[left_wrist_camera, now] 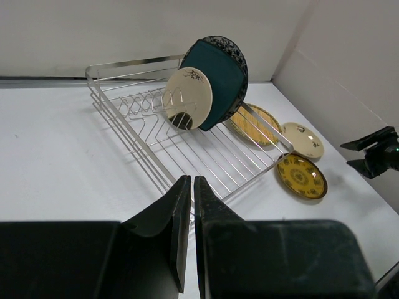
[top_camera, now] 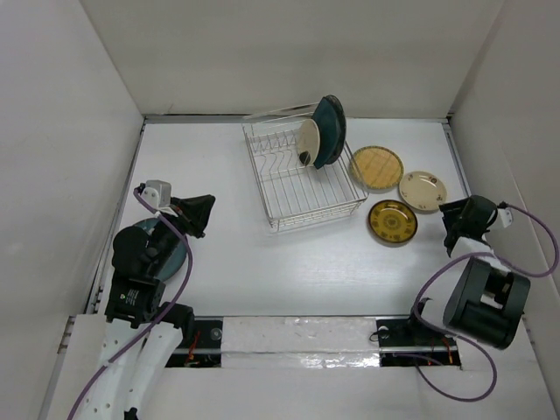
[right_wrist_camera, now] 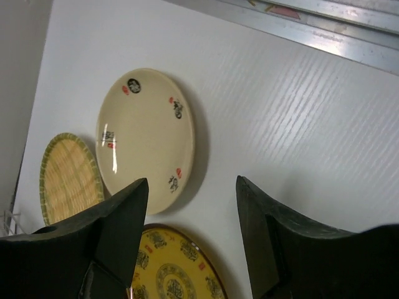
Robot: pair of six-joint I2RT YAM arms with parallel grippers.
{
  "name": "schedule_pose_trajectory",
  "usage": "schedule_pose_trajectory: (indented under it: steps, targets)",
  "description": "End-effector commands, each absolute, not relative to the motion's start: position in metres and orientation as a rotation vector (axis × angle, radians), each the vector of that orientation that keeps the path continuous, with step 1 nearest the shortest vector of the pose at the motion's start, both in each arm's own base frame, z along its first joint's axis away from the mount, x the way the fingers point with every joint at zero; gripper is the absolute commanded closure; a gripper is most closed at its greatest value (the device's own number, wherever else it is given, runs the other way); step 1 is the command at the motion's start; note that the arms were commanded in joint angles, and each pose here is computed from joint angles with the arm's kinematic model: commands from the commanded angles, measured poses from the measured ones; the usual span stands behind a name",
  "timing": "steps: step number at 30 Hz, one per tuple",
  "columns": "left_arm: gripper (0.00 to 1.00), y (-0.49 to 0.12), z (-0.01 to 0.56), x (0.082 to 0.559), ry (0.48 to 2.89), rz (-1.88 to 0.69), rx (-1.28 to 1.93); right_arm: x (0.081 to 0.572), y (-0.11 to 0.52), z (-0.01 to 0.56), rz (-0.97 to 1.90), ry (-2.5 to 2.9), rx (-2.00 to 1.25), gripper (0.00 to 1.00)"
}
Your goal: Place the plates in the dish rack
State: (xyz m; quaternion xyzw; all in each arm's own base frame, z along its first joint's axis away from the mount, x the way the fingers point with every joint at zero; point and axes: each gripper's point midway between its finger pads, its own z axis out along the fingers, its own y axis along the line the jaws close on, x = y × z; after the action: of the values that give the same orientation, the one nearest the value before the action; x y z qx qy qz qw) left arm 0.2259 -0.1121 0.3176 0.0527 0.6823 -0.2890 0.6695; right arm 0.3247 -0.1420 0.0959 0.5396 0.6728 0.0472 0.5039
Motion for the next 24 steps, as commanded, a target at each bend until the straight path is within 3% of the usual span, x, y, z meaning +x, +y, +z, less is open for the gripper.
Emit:
schedule_pose_trajectory:
  steps: [1,6,14,17,20,22,24]
  targets:
    - [0.96,-0.116,0.331,0.221,1.484,-0.678,0.139,0.356,-0.134,0.102,0.354,1.617,1.267,0.36]
    - [0.96,-0.115,0.331,0.221,1.484,-0.675,0.138,0.376,-0.129,0.079,0.465,1.629,1.318,0.37]
    - [0.96,-0.116,0.329,0.224,1.496,-0.673,0.139,0.398,-0.122,0.056,0.527,1.668,1.358,0.51]
    - [0.96,-0.116,0.328,0.225,1.502,-0.670,0.136,0.403,-0.126,0.057,0.530,1.644,1.375,0.61]
    - [0.96,-0.115,0.326,0.226,1.508,-0.667,0.133,0.402,-0.130,0.055,0.514,1.629,1.417,0.80]
    - [0.96,-0.115,0.327,0.226,1.506,-0.667,0.134,0.401,-0.132,0.061,0.487,1.587,1.435,0.97]
    - [0.96,-0.115,0.326,0.226,1.508,-0.666,0.132,0.400,-0.124,0.066,0.475,1.578,1.434,1.00]
